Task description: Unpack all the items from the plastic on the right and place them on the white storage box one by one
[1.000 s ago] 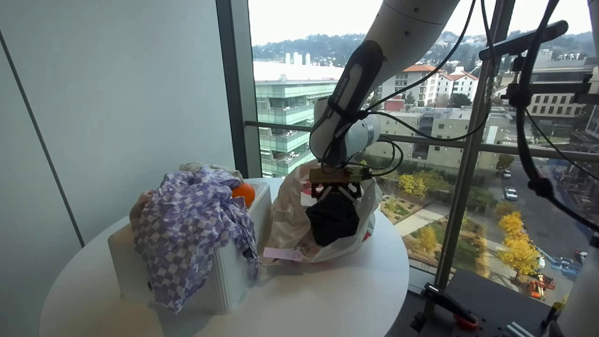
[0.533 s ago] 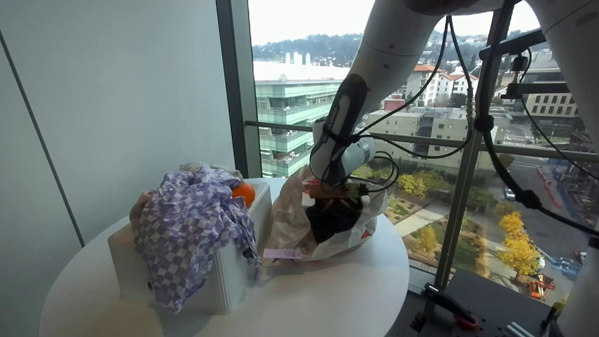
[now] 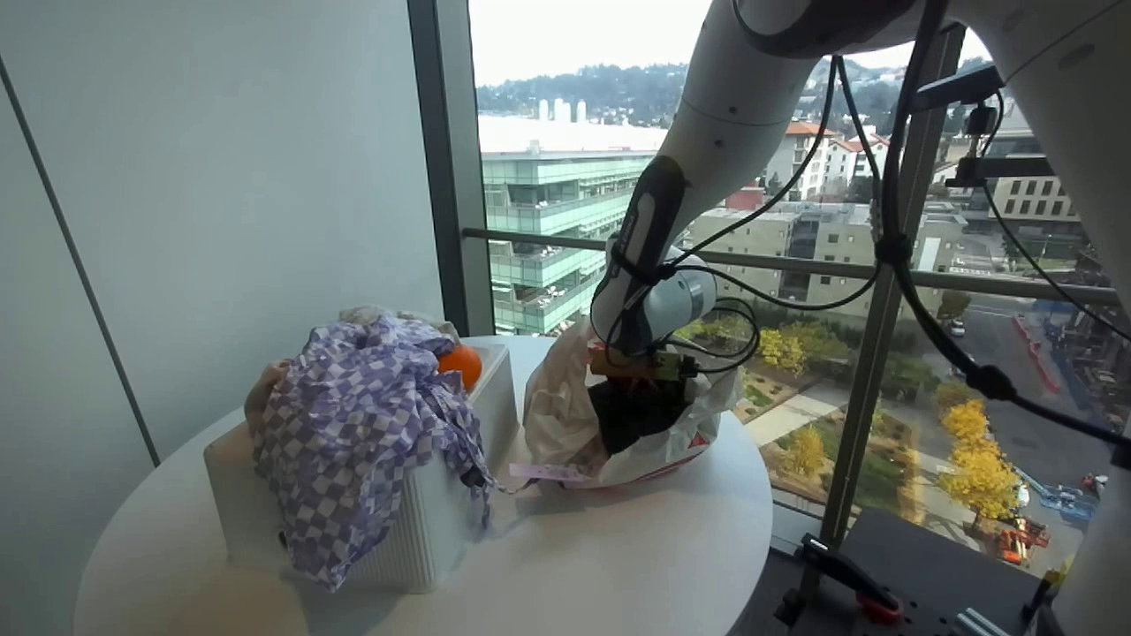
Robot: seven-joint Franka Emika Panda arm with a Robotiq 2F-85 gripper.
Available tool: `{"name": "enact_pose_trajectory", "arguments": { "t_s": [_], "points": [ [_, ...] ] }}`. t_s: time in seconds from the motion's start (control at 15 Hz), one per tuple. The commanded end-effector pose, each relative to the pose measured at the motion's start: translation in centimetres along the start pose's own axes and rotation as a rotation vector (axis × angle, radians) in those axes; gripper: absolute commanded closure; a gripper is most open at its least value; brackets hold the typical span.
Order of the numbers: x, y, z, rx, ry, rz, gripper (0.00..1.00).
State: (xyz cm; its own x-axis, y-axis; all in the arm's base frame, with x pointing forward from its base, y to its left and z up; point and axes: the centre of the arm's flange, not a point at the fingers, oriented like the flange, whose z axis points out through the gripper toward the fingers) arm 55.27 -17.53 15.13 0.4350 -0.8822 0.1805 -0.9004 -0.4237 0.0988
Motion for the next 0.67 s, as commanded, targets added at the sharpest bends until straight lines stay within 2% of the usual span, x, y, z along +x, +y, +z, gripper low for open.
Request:
{"name": "enact_pose_trajectory", "arguments": {
  "t_s": [0.0,0.13,0.27,0.4,0.6],
  "points": [
    [0.5,0.1,-0.9,0.045,-0.008,0.063,0.73],
    [0.9,0.4,-1.1,0.046,-0.012,0.088,0.89],
    [1.2,0.6,-1.3,0.047,-0.012,0.105,0.92],
    [1.3,0.7,-3.2,0.068,-0.012,0.119,0.95],
    [0.2,1.2,-9.9,0.129,-0.057,0.091,0.89]
  ]
}}
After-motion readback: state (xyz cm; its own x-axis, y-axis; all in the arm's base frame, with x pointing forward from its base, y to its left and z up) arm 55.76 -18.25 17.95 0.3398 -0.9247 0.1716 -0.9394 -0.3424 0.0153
